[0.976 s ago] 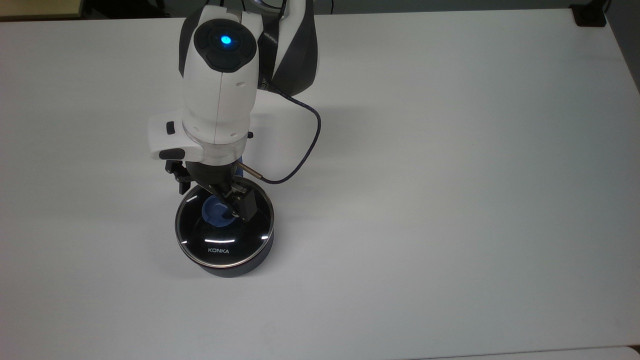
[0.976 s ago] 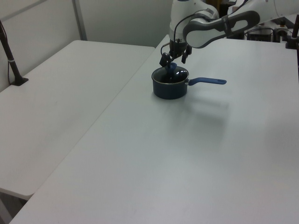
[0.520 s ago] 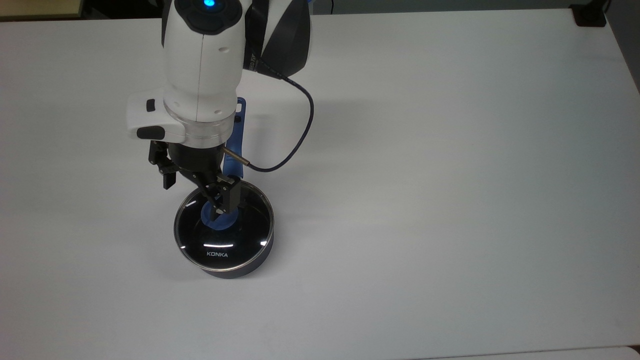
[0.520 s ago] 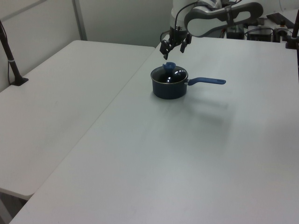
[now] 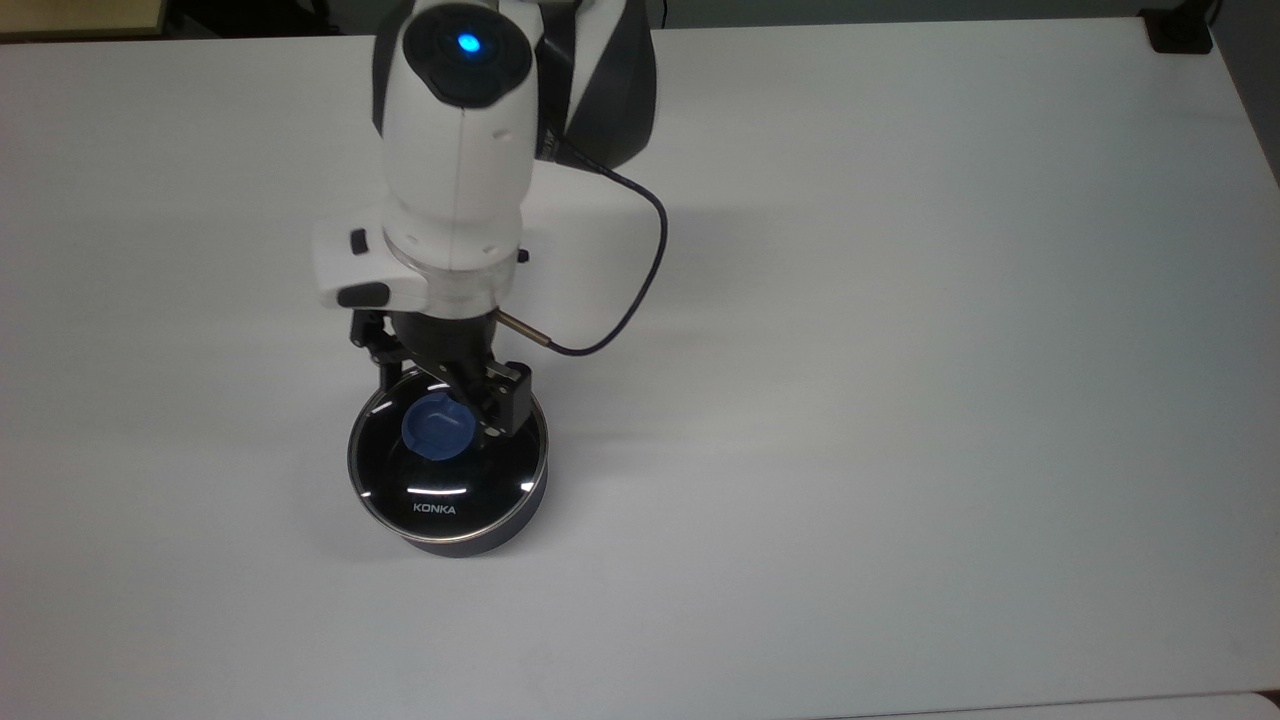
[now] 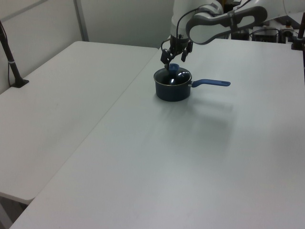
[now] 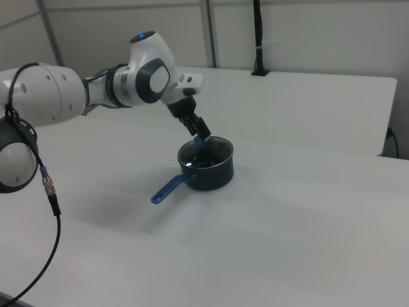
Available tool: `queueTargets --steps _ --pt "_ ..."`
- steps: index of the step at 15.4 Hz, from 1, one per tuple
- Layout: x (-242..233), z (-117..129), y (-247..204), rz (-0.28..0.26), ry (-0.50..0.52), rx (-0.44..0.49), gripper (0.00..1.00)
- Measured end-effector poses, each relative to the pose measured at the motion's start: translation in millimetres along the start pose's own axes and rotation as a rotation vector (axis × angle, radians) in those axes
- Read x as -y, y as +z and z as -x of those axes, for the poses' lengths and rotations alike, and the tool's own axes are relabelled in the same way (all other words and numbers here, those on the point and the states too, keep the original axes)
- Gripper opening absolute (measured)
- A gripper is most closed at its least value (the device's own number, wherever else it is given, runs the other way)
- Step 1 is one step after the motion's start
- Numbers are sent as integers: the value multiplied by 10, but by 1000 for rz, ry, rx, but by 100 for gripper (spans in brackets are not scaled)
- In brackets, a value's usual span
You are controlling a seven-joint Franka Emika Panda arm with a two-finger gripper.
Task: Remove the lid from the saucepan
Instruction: 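Close the gripper on the blue lid knob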
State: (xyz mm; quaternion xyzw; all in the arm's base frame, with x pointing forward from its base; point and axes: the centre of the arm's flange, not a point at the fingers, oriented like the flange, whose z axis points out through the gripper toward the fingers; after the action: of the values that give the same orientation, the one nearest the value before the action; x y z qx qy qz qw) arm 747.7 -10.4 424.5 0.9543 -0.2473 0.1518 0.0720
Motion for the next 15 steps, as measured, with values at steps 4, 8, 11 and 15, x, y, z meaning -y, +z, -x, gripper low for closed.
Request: queueTargets --steps 4,8,11,15 --pt "53 58 156 9 -10 19 100" --pt "45 47 153 9 -8 18 87" --pt "42 46 153 9 -8 18 74" --pt "36 40 151 9 -6 17 78"
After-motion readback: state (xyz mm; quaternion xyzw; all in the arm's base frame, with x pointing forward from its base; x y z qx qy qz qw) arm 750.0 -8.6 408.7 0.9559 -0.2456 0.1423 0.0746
